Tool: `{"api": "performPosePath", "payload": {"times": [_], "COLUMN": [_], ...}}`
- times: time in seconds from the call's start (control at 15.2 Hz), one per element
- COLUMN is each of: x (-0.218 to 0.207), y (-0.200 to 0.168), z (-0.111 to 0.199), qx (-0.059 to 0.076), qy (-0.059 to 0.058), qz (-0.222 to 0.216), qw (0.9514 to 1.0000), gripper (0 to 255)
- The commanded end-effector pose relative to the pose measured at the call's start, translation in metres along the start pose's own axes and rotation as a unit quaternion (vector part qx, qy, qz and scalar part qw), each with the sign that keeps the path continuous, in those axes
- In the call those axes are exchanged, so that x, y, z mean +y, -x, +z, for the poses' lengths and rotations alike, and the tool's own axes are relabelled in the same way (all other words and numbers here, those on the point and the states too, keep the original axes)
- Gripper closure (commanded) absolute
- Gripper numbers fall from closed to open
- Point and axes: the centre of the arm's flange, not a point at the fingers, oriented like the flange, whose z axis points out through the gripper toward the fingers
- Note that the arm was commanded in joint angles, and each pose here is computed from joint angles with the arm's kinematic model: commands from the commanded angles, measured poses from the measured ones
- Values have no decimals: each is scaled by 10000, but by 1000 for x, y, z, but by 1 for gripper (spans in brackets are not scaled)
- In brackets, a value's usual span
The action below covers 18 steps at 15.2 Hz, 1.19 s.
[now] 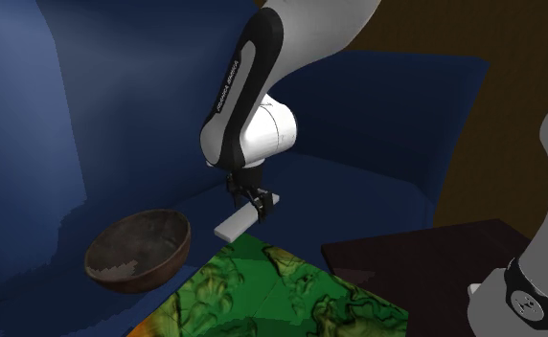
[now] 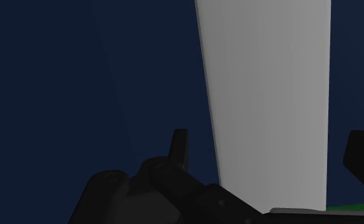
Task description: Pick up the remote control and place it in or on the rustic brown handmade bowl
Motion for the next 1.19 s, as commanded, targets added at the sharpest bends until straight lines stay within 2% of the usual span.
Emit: {"api": "performPosePath", "payload": {"times": [0.0, 0.07, 0.66, 1.12], "x": [0, 0, 0, 0], "y": [0, 0, 0, 0], "z": [0, 0, 0, -37], "qx": [0, 0, 0, 0], "qy": [0, 0, 0, 0], "qz": [0, 0, 0, 0], "qw": [10000, 10000, 10000, 10000], "gripper": [0, 255, 255, 255]}}
